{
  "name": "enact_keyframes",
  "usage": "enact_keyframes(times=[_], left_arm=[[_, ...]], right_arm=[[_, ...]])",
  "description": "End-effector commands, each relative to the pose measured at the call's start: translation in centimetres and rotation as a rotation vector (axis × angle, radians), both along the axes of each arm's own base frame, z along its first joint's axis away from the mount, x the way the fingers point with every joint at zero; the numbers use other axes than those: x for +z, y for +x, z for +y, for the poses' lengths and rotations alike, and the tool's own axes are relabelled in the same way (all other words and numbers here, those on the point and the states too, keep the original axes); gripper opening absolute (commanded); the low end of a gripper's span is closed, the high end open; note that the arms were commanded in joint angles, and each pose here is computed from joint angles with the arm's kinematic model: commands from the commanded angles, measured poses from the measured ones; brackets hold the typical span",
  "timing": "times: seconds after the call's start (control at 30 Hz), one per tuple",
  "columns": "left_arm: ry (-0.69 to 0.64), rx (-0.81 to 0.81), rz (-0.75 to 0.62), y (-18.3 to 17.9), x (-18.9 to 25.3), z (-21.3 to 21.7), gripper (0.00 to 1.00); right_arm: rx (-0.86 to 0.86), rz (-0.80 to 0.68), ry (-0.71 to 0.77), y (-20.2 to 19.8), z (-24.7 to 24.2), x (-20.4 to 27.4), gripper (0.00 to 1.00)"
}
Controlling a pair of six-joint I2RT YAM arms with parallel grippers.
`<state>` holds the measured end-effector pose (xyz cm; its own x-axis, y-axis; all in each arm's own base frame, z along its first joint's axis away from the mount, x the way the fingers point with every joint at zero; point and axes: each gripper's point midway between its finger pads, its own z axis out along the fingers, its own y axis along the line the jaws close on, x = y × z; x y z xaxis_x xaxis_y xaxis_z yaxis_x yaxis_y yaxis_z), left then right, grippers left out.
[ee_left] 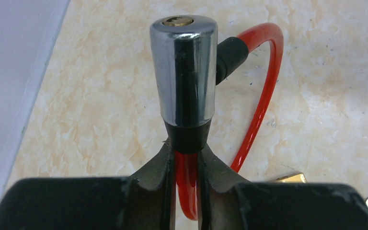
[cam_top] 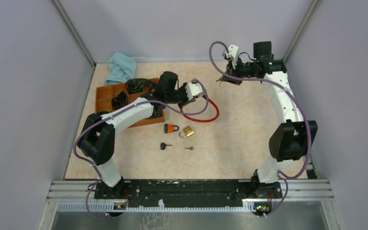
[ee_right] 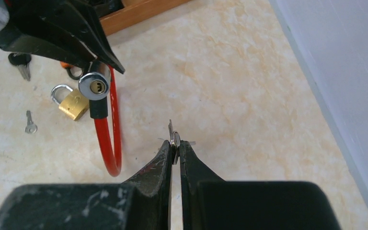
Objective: Lock with the key
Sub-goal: Place the lock at the center of the board.
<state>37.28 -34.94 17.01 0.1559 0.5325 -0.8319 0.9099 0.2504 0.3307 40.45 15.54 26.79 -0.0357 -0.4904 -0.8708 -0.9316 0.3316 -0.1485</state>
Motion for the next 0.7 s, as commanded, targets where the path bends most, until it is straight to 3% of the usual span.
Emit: enact_keyframes(times=[0.0,0.4,0.67], left_arm=[[-0.061,0.082,0.120,0.9,1.0,-0.1,0.00],[-0.318,0.154,0.286,2.7,8.0,-0.7,0.00],[-0.416,0.137,0.527,1.9,8.3,-2.9,0.00]], right_arm=[[-0.165,-0.113,0.097,0.7,-1.7,5.1,0.00],[-0.375,-0.118,0.099,-2.4,-5.3,3.7,0.00],[-0.453,-0.044,0.095,-4.8,-6.7,2.1,0.00]])
